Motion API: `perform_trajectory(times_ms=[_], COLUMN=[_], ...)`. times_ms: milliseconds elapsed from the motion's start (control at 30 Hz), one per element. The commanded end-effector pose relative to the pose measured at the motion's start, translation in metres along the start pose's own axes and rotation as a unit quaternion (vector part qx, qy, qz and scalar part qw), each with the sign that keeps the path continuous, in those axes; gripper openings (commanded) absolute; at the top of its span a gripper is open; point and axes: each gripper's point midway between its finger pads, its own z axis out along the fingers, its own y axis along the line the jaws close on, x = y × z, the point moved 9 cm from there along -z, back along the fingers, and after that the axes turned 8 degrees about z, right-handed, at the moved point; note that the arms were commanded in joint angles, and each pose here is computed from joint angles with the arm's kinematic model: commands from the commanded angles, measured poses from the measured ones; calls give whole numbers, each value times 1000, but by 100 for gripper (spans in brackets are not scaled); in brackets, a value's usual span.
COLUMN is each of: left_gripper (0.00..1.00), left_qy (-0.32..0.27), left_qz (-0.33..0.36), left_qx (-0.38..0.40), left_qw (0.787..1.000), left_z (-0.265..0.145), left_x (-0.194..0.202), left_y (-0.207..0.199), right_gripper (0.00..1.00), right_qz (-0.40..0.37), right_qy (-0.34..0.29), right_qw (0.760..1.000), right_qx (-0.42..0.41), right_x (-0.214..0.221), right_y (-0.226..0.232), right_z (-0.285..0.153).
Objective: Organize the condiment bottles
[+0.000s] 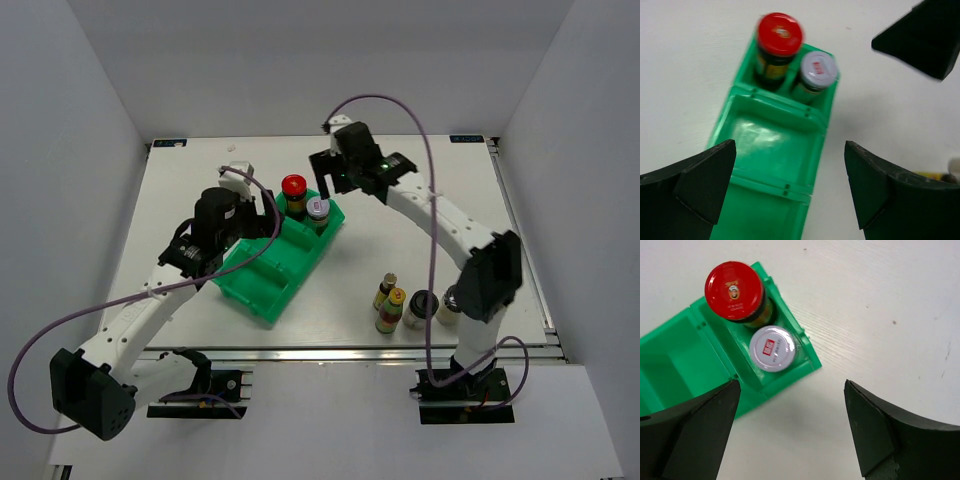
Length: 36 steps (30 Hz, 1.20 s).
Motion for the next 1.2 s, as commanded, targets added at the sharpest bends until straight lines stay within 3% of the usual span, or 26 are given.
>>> perform_trajectory(times_ms=[0,100,167,267,300,467,700,900,1167], left_gripper=[98,98,98,98,98,98,98,98,98], left_qy=[-10,0,1,-1,-32,-64,-38,-40,-30], left_qz=[41,74,108,193,220,248,262,271,322], left_qx=[181,259,286,355,396,485,506,496,551], left_qw=[983,963,952,915,891,836,821,824,769], left_z=[5,12,14,16,17,19,45,62,68], left_x=[-9,2,6,31,32,49,57,56,75], left_y=[-33,-63,-81,-115,-121,-135,-160,-175,-197], right_gripper=[89,89,89,89,89,89,89,89,89], right_qz=[107,169,194,223,232,239,251,258,257], right_qy=[-58,-43,-77,-96,-103,-125,-158,-157,-149], right_qw=[992,984,977,966,963,956,944,942,942], right_qx=[36,19,37,87,96,115,145,148,155], right_x=[-10,23,30,55,62,80,95,100,108], right_y=[-53,-82,-103,-126,-132,-143,-145,-144,-144], right_z=[-54,-61,-84,-106,-117,-147,-178,-185,-187])
